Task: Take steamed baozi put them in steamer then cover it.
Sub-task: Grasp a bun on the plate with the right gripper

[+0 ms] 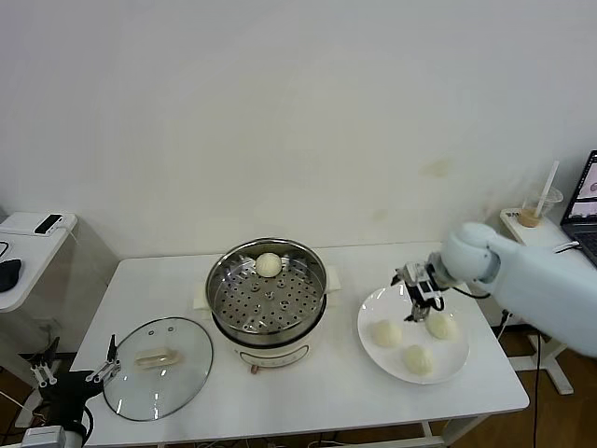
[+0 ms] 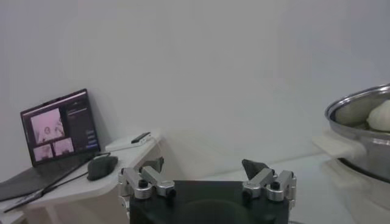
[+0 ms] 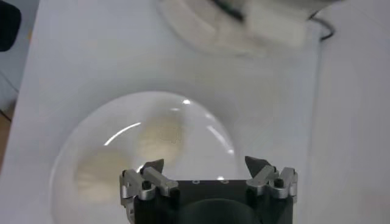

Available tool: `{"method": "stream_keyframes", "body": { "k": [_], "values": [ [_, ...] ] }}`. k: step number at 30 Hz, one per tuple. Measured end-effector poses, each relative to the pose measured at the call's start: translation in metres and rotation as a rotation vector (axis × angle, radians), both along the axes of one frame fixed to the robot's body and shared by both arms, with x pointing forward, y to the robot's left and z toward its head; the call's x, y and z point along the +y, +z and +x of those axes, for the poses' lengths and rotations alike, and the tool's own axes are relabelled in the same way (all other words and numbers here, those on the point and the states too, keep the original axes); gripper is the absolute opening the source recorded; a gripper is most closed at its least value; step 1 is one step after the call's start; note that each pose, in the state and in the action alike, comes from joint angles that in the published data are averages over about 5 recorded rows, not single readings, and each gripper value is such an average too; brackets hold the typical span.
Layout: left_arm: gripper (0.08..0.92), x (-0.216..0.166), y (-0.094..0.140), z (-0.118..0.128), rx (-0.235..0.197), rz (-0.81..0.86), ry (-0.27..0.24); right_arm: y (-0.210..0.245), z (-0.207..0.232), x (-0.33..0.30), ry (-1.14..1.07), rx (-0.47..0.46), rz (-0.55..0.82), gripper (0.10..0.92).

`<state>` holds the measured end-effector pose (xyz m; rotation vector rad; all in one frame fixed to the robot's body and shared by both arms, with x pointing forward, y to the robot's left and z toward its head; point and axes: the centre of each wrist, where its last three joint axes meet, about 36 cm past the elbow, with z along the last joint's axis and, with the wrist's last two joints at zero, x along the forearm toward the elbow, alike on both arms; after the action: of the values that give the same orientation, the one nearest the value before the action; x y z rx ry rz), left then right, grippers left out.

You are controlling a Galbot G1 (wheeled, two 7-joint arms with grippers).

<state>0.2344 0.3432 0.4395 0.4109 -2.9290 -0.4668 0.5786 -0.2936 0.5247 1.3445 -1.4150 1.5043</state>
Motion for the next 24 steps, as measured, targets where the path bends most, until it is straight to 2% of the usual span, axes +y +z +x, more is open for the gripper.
{"method": "stream_keyframes", "body": {
  "k": [15,24],
  "values": [
    [0.823,0.007,0.0,-0.003,0.009,0.014,0.017,-0.052,0.005,0.016,-0.029,0.067,-0.01,0.823],
    [0.823,0.009,-0.001,-0.002,0.011,0.024,0.02,-0.068,0.012,0.025,-0.041,0.07,-0.007,0.823]
  ]
}}
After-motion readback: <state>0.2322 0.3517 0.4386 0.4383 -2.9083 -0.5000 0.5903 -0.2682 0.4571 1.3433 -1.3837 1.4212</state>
